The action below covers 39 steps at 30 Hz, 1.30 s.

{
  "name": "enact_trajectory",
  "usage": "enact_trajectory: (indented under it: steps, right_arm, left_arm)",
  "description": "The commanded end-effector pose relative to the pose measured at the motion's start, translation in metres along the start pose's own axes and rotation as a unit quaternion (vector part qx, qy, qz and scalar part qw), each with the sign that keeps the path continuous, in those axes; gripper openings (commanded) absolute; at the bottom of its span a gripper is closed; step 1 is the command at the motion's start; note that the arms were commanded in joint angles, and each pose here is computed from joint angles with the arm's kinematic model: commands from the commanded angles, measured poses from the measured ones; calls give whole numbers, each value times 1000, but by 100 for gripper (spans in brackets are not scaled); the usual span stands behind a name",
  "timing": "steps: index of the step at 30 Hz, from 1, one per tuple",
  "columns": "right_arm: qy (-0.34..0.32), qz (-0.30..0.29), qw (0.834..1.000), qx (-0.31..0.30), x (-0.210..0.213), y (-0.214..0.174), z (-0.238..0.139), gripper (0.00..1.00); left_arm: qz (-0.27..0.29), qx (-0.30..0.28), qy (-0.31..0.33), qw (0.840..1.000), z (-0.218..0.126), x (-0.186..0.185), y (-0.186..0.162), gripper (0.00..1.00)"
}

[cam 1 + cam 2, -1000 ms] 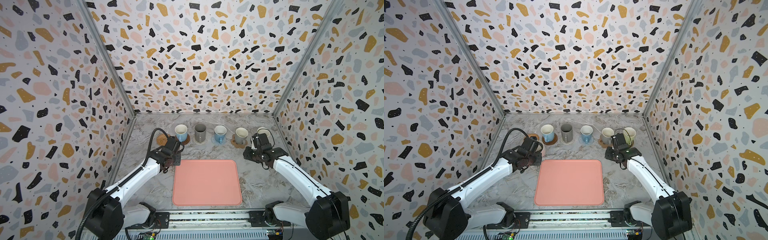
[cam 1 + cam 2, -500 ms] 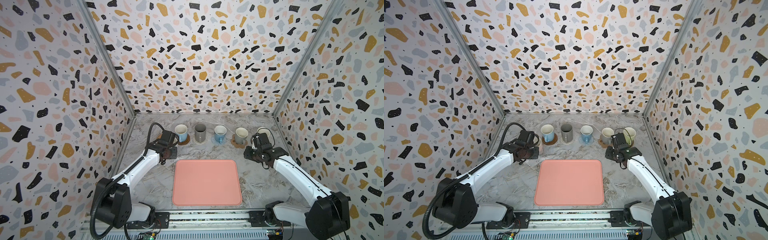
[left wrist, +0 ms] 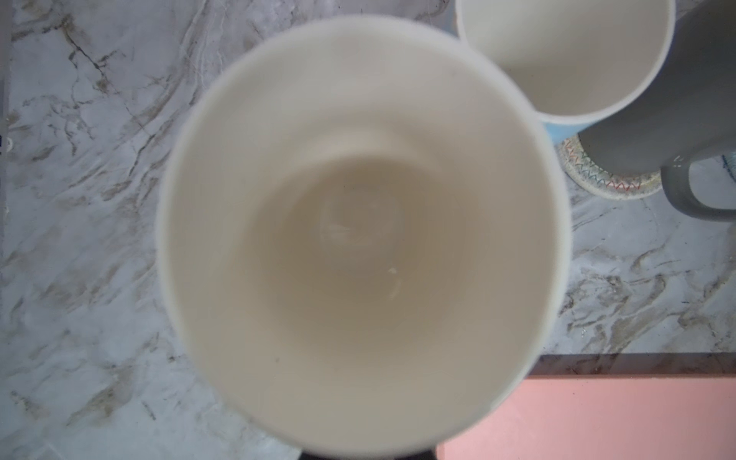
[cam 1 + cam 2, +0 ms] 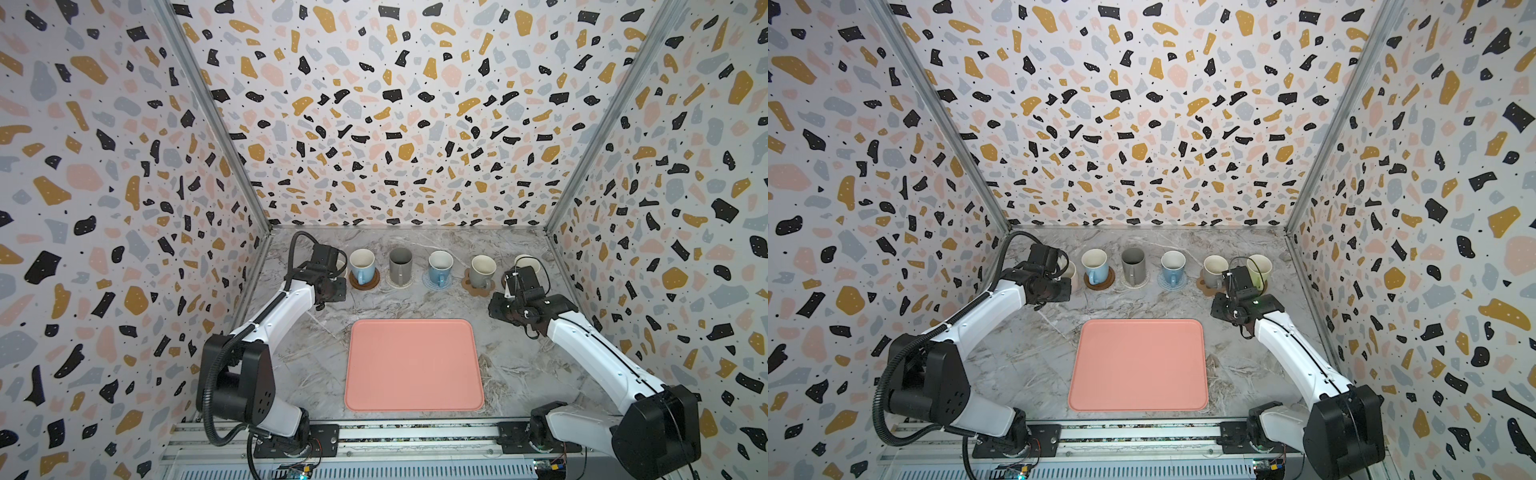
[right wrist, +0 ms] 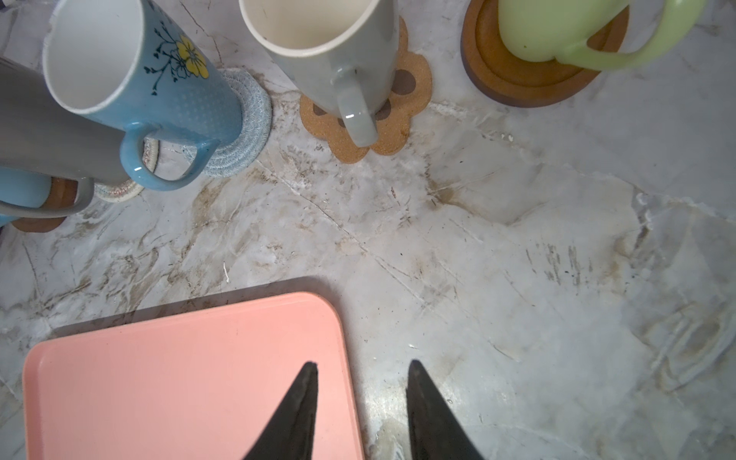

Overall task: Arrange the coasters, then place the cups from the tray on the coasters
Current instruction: 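Carry the pale pink mug with the left gripper toward the rattan coaster, then lower the pale pink mug onto the rattan coaster and open the left gripper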

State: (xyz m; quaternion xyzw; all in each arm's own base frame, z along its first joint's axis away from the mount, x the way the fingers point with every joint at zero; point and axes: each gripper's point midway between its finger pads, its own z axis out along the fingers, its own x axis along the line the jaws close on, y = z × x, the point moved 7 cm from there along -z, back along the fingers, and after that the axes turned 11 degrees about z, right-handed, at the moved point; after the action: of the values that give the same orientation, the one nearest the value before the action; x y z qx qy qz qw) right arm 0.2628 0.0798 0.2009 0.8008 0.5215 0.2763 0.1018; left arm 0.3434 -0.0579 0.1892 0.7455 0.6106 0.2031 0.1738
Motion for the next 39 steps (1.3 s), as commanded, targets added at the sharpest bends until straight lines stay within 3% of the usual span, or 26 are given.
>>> enact_trajectory:
  steps: [1,26,39]
  right_arm:
    - [4,7,1000,-24,3,10,-18,39]
    - [-2,13,999,-30,-6,5,-27,40]
    - [-6,14,999,-29,-7,4,-27,40]
  left_arm:
    - [1,-57,0,998,-8,11,32,7]
    - [5,-17,15,1000,33,56,48,7]
    - [18,-1,11,1000,44,62,55,7]
